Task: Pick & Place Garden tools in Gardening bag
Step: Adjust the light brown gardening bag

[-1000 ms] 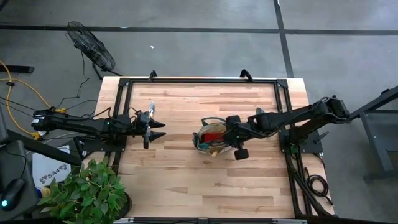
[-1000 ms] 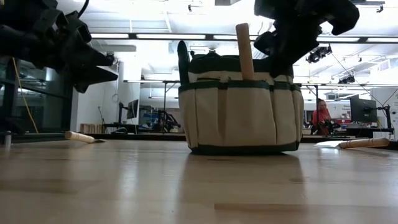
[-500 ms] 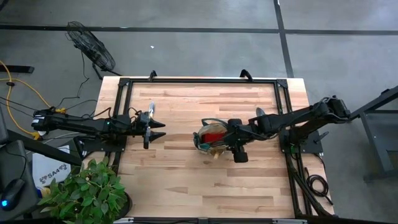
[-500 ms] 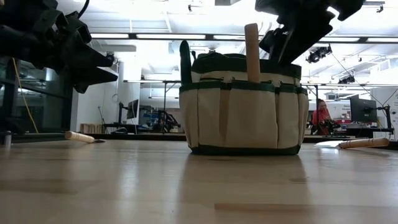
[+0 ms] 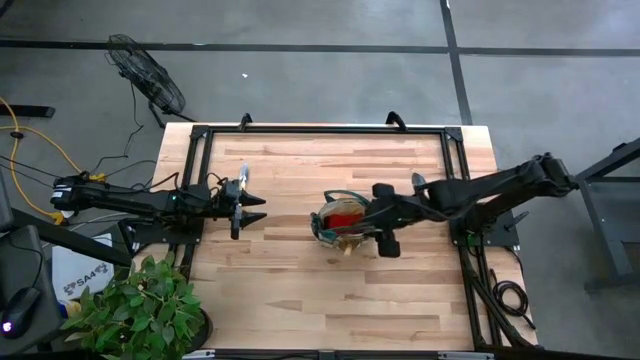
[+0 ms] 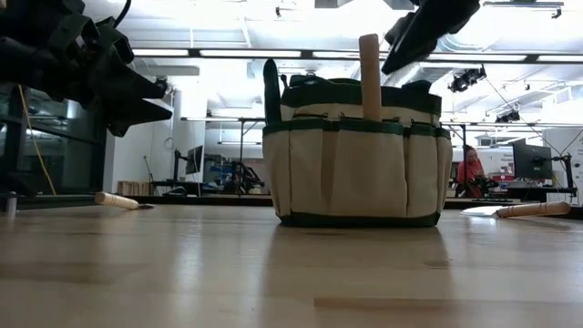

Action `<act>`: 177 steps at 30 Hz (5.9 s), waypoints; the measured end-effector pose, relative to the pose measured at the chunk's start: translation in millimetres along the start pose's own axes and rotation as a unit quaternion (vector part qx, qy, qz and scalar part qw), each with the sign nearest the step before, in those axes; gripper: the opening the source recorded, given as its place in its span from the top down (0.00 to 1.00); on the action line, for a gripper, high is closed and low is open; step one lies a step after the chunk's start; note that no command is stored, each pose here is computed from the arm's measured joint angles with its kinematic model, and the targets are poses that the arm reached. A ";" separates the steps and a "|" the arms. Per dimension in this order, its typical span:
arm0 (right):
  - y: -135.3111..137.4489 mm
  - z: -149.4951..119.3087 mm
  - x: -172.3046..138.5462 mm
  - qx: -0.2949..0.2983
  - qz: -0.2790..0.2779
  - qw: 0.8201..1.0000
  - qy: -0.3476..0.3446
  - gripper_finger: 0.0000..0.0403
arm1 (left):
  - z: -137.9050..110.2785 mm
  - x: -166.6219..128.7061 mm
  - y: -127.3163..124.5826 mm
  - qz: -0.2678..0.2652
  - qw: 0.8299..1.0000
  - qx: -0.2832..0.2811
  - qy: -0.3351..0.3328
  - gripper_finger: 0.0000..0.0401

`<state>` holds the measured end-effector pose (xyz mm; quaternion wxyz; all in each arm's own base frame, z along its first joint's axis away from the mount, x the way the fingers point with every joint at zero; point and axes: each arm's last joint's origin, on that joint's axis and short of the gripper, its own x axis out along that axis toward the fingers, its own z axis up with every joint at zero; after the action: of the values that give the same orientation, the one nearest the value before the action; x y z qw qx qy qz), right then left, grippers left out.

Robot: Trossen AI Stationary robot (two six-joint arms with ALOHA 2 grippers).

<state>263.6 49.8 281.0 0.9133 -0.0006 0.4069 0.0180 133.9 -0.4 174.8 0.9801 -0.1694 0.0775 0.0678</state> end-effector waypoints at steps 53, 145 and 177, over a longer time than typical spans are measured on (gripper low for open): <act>43.5 -10.5 50.9 -0.175 -0.230 0.957 0.017 0.49 | -3.3 -0.1 1.3 0.007 1.000 -0.004 0.017 0.44; -53.6 29.5 67.5 -0.234 -0.376 0.897 -0.002 0.49 | -6.7 -0.3 2.5 0.013 0.999 0.002 0.035 0.44; -104.9 34.9 65.8 -0.191 -0.292 0.935 -0.067 0.51 | -6.8 -0.3 2.6 0.013 0.999 -0.002 0.035 0.44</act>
<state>337.0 -52.4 254.0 0.8862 -0.2925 0.3154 -0.1722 132.4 -0.3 167.6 0.9755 -0.1724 0.1139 0.0751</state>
